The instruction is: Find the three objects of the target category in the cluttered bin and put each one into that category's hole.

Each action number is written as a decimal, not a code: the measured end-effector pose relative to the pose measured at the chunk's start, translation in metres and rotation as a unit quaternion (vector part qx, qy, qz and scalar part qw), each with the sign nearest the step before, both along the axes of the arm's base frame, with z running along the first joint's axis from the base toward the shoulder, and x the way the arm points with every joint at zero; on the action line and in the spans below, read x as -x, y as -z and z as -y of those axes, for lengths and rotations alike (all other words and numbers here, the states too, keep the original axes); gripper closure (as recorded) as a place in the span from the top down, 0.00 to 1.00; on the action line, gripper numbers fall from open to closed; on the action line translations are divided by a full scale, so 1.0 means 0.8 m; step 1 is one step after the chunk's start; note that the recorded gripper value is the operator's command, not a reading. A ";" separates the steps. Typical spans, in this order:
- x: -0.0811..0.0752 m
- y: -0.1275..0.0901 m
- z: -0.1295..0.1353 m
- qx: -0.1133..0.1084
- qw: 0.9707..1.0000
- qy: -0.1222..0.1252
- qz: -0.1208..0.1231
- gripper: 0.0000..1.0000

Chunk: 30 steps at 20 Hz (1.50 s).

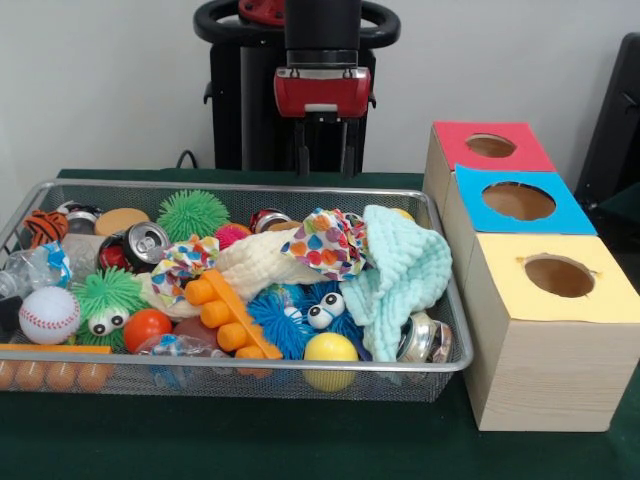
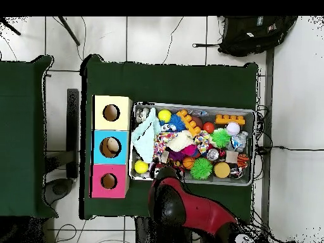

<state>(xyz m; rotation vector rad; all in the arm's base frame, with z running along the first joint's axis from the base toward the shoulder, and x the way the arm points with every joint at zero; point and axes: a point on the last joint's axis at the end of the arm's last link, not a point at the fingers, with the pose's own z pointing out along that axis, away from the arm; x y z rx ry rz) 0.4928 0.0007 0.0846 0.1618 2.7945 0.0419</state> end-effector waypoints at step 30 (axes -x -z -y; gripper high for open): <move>-0.101 0.006 -0.009 -0.005 0.999 0.036 0.040 1.00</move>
